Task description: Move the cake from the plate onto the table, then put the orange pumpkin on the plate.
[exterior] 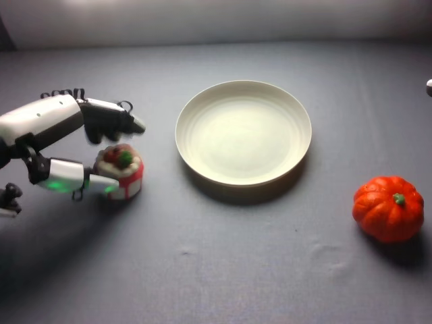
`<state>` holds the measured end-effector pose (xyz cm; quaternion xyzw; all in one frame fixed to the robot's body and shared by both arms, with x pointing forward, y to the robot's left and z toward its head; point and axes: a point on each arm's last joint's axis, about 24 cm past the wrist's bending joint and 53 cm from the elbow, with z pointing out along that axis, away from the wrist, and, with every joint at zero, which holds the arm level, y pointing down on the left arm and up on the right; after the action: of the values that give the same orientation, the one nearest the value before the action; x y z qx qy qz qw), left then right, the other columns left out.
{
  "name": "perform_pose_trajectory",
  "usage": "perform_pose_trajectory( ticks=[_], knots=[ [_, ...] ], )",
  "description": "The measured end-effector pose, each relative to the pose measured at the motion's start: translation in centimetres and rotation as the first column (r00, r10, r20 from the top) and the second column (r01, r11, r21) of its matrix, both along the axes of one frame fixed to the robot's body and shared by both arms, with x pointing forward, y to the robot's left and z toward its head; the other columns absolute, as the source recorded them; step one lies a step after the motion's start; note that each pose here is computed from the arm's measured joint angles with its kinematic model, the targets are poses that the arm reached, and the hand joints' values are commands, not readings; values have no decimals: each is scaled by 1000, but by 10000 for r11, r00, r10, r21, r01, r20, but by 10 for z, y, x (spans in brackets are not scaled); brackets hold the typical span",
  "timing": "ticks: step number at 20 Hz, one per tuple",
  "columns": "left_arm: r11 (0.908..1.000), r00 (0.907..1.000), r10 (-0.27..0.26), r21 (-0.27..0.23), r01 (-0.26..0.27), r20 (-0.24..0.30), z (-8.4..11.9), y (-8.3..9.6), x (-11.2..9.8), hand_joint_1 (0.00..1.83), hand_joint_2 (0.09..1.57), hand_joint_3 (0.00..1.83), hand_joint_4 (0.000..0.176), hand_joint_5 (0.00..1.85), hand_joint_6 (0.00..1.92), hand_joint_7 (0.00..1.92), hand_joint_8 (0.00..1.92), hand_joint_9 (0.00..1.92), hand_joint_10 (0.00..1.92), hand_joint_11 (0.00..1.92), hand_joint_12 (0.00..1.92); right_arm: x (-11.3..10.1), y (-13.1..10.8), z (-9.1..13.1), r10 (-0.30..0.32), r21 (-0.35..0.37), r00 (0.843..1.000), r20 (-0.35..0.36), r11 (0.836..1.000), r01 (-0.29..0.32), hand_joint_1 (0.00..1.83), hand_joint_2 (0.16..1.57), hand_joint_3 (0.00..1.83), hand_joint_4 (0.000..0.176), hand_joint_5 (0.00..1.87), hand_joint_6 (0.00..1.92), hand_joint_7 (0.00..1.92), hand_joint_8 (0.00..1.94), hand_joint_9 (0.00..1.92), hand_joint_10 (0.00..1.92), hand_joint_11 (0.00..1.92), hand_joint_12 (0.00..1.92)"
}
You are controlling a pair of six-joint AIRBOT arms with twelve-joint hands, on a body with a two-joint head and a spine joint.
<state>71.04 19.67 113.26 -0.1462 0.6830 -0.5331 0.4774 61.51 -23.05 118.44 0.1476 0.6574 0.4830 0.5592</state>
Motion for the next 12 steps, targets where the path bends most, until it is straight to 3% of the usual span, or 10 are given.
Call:
perform_pose_trajectory(
  ticks=[2,4,6,7,8,10,11,12],
  knots=[
    [9999,9999,-17,114,19,-129,-1,0,-3,989,733,0,167,0,0,0,0,0,1,0,5,-1,0,0,7,-16,10000,11,10000,-7,671,1060,0,45,278,7,207,6,168,9,0,595],
    [10000,10000,38,15,-38,69,13,5,-3,923,704,0,174,0,0,0,0,0,0,0,0,0,-1,-2,-10,-34,10000,-39,10000,9,640,1068,0,34,278,2,225,5,191,12,0,662],
    [9992,9992,202,-360,-190,351,29,13,-4,980,699,0,176,0,0,0,0,0,0,0,0,0,-1,-1,-9,-29,10000,-28,10000,9,673,1063,0,59,309,7,237,4,199,9,0,717],
    [9983,9986,228,-541,-202,471,36,15,-6,980,699,0,176,0,0,0,0,0,0,0,0,-1,-1,-3,-7,-53,10000,-54,10000,6,673,1063,0,59,309,7,237,4,199,9,0,717],
    [9966,9972,162,-820,-103,723,49,15,-12,1006,747,14,176,0,0,0,0,0,0,0,0,-2,-1,-5,11,-83,9999,-102,10000,-12,711,1022,0,77,323,4,254,3,217,7,0,732],
    [9897,9915,270,-1431,-86,1271,78,25,-23,995,783,20,176,0,0,0,0,0,0,23,11,-5,0,-11,53,-195,9996,-269,9998,-58,719,1000,0,57,345,4,264,1,251,11,0,764],
    [9832,9858,468,-1816,-170,1614,95,36,-28,1012,871,15,176,0,0,0,0,0,0,4,1,-5,-2,-17,42,-325,9990,-440,9995,-56,736,998,0,51,343,3,265,1,256,11,0,770],
    [9778,9792,652,-2079,-243,1924,109,45,-32,984,846,0,176,0,0,0,0,0,0,0,0,-5,-2,-21,8,-405,9981,-612,9992,-33,743,976,0,32,351,1,281,1,267,7,0,839]
  ],
)
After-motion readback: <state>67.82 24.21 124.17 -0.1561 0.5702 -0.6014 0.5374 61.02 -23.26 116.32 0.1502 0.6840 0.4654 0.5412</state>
